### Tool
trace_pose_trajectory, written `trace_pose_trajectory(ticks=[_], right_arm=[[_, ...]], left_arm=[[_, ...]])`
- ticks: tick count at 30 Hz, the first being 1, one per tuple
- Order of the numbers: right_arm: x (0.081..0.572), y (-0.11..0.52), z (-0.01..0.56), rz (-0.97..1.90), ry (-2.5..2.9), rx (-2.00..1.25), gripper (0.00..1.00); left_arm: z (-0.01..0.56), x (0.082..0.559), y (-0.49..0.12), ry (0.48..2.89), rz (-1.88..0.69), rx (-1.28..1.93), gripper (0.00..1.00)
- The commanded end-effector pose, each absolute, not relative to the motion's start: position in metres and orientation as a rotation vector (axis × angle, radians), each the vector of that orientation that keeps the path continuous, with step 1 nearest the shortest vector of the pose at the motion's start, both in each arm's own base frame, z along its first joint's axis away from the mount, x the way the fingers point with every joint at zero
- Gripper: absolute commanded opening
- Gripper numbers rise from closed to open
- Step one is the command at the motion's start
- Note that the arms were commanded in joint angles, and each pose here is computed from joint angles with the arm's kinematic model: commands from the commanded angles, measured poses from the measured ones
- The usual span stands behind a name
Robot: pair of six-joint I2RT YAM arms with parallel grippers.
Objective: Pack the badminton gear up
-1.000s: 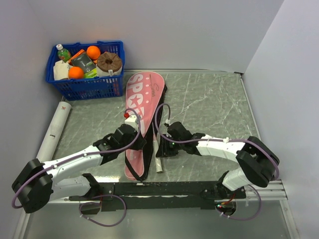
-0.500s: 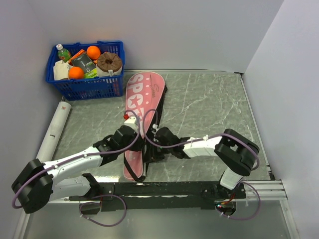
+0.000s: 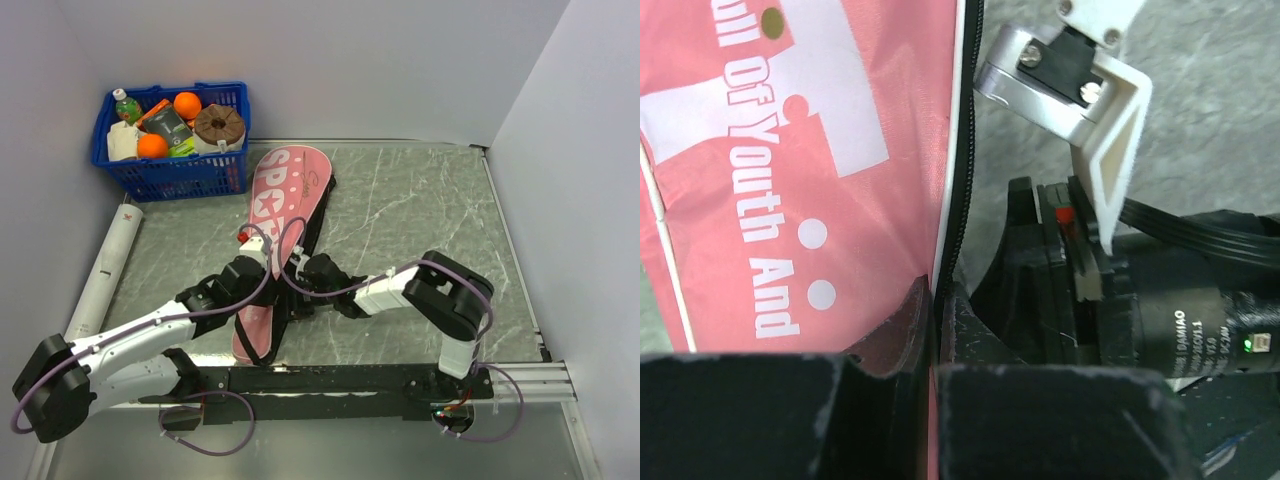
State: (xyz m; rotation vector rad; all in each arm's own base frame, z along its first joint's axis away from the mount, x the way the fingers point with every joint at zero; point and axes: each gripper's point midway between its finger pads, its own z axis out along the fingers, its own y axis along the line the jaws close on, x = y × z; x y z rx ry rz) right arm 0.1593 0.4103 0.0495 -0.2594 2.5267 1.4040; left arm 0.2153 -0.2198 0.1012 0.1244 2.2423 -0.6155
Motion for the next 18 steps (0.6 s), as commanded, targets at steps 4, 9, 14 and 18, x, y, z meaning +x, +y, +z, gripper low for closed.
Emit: trace_pose_trajectory(ticks=[4, 9, 14, 18], right_arm=[[0.169, 0.426, 0.073, 1.451, 2.386, -0.388, 0.5], [0.18, 0.374, 0.063, 1.23, 2.431, -0.289, 0.55], [0.202, 0.297, 0.06, 0.812, 2.485, -0.18, 0.63], [0.245, 0.248, 0.067, 0.673, 2.462, 0.015, 0.67]], left_arm=[[0.11, 0.216, -0.227, 2.233, -0.667, 0.076, 0.01], [0.1, 0.218, -0.221, 2.264, -0.612, 0.043, 0.01], [0.093, 0.219, -0.217, 2.276, -0.57, 0.045, 0.01], [0.092, 0.22, -0.222, 2.28, -0.582, 0.069, 0.01]])
